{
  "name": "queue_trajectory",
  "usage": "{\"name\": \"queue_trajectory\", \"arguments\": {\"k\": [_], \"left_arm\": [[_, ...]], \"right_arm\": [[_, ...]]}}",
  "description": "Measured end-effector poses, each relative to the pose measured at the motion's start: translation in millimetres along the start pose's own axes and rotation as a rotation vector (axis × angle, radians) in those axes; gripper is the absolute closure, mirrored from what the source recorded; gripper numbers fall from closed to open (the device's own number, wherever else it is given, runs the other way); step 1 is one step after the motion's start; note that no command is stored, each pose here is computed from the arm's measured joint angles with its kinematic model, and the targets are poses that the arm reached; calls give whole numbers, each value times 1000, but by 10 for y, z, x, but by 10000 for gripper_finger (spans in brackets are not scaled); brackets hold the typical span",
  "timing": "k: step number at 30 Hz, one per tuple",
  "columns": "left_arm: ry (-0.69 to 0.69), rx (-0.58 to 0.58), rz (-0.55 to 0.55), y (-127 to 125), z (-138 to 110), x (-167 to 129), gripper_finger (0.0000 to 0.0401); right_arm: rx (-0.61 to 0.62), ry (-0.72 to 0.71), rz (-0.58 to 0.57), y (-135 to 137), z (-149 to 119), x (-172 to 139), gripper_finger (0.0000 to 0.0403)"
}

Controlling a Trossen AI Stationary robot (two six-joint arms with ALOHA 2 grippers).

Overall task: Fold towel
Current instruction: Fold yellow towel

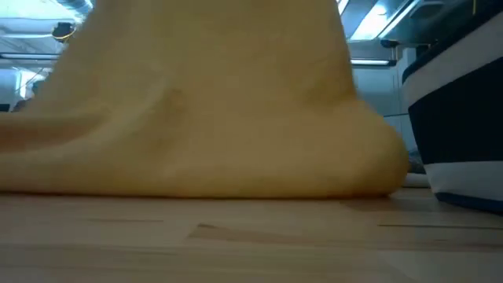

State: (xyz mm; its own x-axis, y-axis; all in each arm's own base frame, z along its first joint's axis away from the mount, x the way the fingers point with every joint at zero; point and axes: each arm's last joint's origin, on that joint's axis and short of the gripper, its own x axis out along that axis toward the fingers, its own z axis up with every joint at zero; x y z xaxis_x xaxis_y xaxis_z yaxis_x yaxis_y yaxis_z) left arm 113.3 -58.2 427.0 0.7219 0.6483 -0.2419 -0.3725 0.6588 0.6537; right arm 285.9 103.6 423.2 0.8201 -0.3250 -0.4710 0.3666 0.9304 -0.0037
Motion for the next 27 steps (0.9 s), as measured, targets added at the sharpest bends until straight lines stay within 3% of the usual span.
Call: {"name": "queue_trajectory", "arguments": {"k": [6, 14, 27], "left_arm": [[40, -11, 39, 32, -31, 70, 401], [139, 86, 119, -61, -137, 253, 401], [382, 186, 276, -289, -515, 699, 401]], "right_arm": [[-89, 6, -64, -174, 56, 73, 402], [-219, 103, -191, -371, 20, 320, 402], [-326, 242, -318, -751, 15, 702, 402]]}}
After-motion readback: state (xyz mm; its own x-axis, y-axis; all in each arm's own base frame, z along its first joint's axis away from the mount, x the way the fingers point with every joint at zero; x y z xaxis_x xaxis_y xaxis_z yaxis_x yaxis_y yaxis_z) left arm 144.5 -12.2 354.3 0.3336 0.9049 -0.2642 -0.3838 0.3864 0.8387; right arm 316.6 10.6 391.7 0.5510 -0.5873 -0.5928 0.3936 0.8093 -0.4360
